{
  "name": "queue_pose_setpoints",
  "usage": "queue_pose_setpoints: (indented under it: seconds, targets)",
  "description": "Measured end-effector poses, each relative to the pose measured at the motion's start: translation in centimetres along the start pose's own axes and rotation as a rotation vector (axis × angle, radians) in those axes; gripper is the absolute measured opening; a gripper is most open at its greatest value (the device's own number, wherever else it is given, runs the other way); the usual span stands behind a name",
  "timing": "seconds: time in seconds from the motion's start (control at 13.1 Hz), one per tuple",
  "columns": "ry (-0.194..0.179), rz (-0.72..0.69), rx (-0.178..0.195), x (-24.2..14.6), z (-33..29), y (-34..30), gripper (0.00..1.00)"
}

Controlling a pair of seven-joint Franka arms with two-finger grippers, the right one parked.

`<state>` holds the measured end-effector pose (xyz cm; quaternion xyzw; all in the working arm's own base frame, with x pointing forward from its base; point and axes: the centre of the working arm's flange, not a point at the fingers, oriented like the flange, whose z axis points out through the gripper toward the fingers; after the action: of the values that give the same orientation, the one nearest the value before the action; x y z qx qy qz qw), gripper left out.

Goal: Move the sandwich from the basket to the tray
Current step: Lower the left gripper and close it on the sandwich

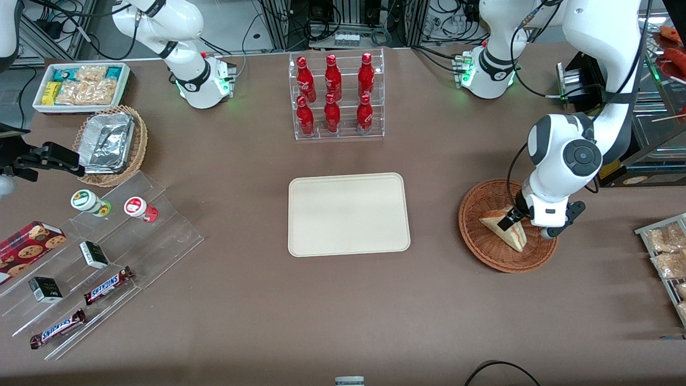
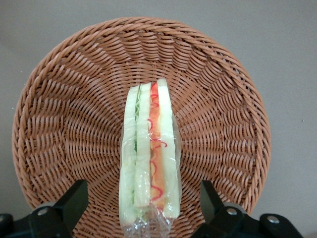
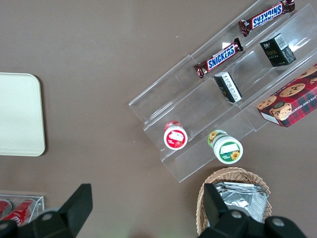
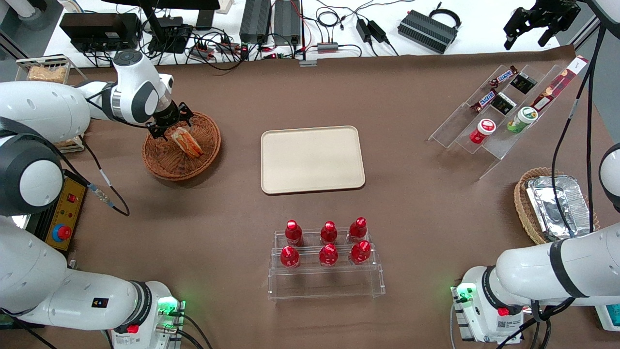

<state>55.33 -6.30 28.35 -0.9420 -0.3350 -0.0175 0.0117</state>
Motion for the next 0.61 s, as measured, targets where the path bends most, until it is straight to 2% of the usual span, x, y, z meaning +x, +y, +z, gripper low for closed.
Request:
queue_pose_setpoints:
  seconds: [0.23, 0.3, 0.61]
  targets:
    - [-0.004, 0.004, 0.004, -0.4, 1.7, 0.2, 0.99]
    - [-0.007, 0.000, 0.007, -0.7, 2.1, 0.4, 0.94]
    - [-0.016, -0.008, 0.018, -1.5, 2.9, 1.0, 0.47]
